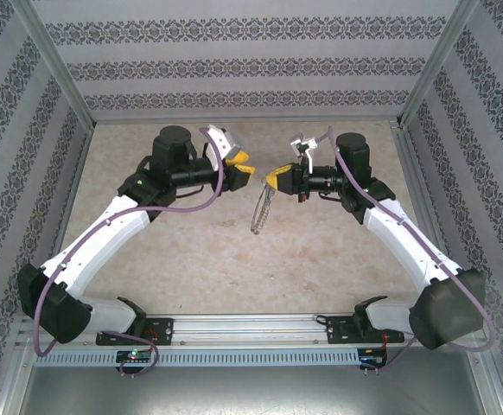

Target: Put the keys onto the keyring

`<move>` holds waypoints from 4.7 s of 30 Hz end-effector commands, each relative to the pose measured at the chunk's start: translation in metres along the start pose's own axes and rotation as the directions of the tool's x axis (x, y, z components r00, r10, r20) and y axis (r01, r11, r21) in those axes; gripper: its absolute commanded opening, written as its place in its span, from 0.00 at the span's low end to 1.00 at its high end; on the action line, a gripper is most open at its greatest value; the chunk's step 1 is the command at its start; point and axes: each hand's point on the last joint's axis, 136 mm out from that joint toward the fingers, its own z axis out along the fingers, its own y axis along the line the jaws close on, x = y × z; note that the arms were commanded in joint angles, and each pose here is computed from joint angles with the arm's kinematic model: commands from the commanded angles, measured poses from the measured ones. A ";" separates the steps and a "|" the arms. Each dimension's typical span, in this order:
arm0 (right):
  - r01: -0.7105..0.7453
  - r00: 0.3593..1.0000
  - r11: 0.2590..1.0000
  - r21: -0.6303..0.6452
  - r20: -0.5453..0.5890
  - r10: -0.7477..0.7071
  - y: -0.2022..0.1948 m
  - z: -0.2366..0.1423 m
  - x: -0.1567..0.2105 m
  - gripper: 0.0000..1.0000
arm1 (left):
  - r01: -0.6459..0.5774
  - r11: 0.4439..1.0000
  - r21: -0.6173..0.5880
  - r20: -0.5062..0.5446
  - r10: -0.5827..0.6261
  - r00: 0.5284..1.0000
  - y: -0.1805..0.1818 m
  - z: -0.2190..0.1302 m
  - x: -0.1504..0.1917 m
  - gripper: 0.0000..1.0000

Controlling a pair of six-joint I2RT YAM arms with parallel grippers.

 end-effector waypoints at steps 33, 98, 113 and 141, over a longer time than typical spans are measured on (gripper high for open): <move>0.305 0.919 0.949 0.076 -0.286 -0.272 -0.008 0.003 -0.044 0.00 | 0.023 0.926 0.377 -0.168 0.044 0.985 0.013 0.015 0.005 0.49; 0.254 0.922 0.967 -0.028 -0.294 -0.251 0.000 0.031 -0.027 0.00 | 0.061 0.828 0.558 -0.178 0.048 0.983 -0.004 0.031 0.029 0.31; 0.245 0.923 0.969 -0.030 -0.299 -0.243 -0.003 0.034 -0.024 0.00 | 0.024 0.817 0.576 -0.122 0.057 0.991 -0.007 0.028 0.017 0.00; 0.250 0.932 0.968 -0.022 -0.267 -0.246 -0.001 0.030 -0.030 0.00 | -0.038 0.825 0.564 -0.091 0.107 0.990 -0.012 0.016 0.010 0.03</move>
